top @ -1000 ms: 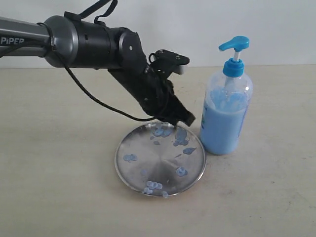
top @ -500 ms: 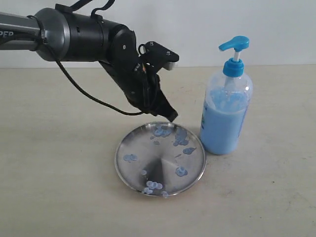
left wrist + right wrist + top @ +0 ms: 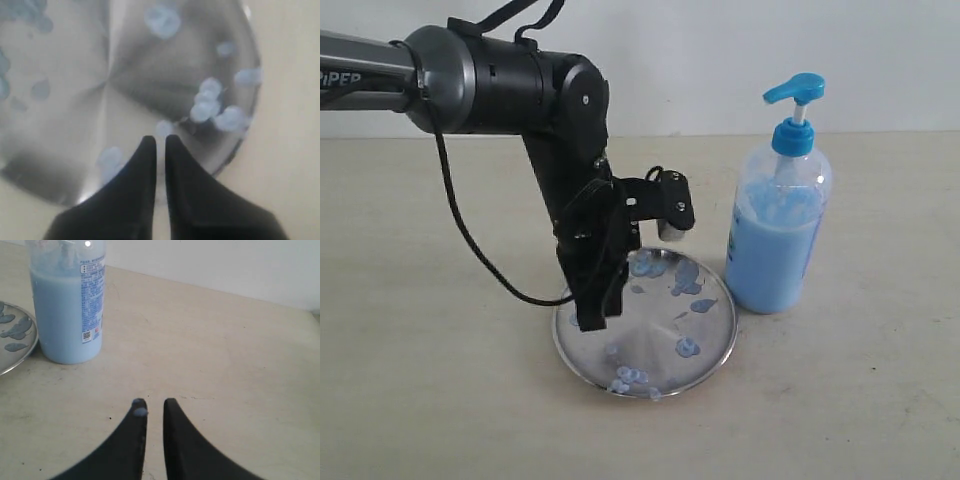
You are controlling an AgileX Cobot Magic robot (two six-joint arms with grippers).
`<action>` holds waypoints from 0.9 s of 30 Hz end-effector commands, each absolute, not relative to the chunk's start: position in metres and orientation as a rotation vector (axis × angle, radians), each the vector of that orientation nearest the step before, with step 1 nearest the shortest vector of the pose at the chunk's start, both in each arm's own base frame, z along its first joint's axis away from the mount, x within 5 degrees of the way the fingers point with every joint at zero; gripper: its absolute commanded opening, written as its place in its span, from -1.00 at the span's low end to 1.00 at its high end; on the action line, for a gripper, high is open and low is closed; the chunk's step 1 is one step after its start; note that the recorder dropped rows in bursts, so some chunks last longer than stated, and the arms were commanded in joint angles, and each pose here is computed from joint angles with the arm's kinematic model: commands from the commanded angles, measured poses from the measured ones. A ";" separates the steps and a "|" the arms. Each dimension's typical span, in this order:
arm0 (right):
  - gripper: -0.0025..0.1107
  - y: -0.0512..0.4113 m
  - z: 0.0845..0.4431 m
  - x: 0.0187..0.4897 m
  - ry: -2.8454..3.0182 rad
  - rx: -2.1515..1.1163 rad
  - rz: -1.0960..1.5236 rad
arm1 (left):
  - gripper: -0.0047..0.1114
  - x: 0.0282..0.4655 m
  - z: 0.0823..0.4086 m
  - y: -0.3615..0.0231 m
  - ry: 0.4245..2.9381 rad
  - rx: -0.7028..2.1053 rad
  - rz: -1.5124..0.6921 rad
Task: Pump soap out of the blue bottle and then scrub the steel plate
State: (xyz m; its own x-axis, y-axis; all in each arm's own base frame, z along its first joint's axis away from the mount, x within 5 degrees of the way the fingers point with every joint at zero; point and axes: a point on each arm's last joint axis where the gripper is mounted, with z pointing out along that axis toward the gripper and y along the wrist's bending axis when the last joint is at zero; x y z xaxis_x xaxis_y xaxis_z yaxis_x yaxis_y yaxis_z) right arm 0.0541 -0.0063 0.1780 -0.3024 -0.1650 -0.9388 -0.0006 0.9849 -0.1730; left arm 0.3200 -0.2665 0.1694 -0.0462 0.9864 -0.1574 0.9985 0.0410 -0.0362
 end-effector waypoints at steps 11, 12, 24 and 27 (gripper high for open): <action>-0.91 -0.007 0.179 0.054 1.871 -0.117 -0.173 | -0.84 0.302 0.199 -0.254 2.585 1.794 -0.419; -0.91 -0.007 0.179 0.054 1.871 -0.117 -0.173 | -0.84 0.300 0.213 -0.248 2.583 1.744 -0.413; -0.91 -0.007 0.179 0.054 1.871 -0.117 -0.173 | -0.84 0.239 0.365 -0.165 1.876 0.857 -0.455; -0.91 -0.007 0.179 0.054 1.871 -0.117 -0.173 | -0.84 0.209 0.362 -0.144 1.842 0.878 -0.398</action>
State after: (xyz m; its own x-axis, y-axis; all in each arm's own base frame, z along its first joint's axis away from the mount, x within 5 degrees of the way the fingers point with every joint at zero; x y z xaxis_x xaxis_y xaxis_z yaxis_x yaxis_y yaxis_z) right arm 0.0540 -0.0063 0.1778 -0.3044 -0.1649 -0.9381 -0.0004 0.9849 -0.1730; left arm 0.2289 -0.1604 0.3667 -0.2587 0.3736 -0.8908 0.7374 0.6721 0.0677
